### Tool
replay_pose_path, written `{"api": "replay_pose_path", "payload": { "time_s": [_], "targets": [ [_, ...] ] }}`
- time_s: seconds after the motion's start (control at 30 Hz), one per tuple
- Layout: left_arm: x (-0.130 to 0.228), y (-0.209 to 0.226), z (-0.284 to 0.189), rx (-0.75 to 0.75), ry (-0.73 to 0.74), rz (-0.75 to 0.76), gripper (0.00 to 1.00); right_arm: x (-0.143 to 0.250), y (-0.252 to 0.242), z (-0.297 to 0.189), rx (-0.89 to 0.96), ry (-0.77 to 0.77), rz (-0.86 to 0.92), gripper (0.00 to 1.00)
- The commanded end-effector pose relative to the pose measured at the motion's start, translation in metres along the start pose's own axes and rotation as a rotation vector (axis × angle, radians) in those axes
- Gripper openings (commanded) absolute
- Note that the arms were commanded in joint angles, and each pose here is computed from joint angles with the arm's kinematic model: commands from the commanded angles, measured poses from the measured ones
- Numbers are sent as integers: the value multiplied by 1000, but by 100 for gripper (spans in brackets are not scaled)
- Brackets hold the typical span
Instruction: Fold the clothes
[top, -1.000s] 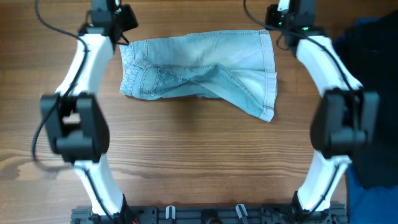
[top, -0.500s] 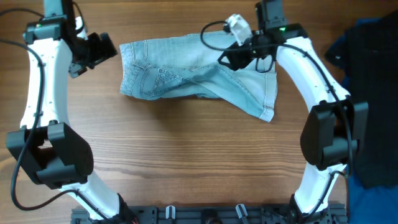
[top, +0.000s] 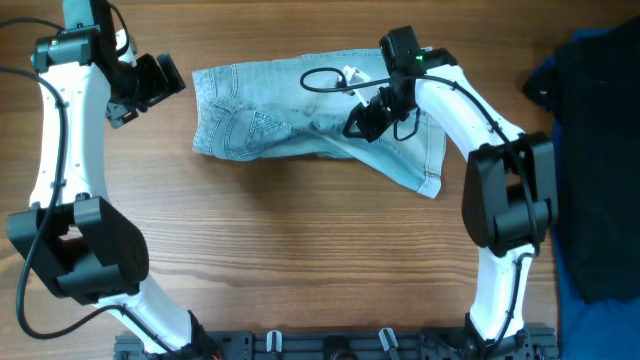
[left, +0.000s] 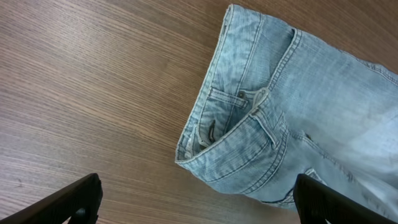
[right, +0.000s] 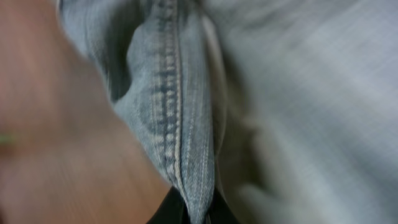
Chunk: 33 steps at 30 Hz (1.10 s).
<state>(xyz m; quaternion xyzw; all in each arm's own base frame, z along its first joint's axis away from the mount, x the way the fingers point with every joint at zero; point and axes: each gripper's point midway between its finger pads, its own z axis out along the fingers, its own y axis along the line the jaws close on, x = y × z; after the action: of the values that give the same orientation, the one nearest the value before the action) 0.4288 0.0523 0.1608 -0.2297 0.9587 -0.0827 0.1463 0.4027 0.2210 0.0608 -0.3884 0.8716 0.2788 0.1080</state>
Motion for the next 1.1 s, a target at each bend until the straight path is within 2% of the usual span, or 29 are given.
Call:
{"api": "replay_pose_path", "payload": {
  "time_s": [0.0,0.17,0.3,0.33,0.4,0.47,0.6,0.7,0.73,0.8,0.87,1.07],
  "targets": [
    [-1,1,1,10,4,-4,99,16,53,-19,-115,79,-6,7],
    [-2,0,1,12,-2,-3,99,69,108,26,-209,295,-8,8],
    [-7,-1,1,18,-22,0,99,141,99,72,36,519,89,10],
    [-8,-2,1,20,-26,0,99,154,97,73,89,569,113,19],
    [-9,-2,1,21,-30,1,99,158,99,69,104,589,129,34],
    [-9,-2,1,21,-30,1,100,143,102,61,116,542,126,51],
    [-2,-1,1,16,-2,-3,100,94,125,18,128,346,71,61],
    [16,-16,0,102,81,-8,97,63,146,-37,170,152,79,82],
    [19,-18,0,101,90,-4,97,60,150,-49,178,117,77,85],
    [28,-28,1,109,117,12,93,55,153,-78,208,43,81,88],
    [38,-45,3,117,135,56,88,55,134,-94,268,10,118,93],
    [53,-93,16,65,75,229,82,67,82,-120,343,-36,303,94]
  ]
}}
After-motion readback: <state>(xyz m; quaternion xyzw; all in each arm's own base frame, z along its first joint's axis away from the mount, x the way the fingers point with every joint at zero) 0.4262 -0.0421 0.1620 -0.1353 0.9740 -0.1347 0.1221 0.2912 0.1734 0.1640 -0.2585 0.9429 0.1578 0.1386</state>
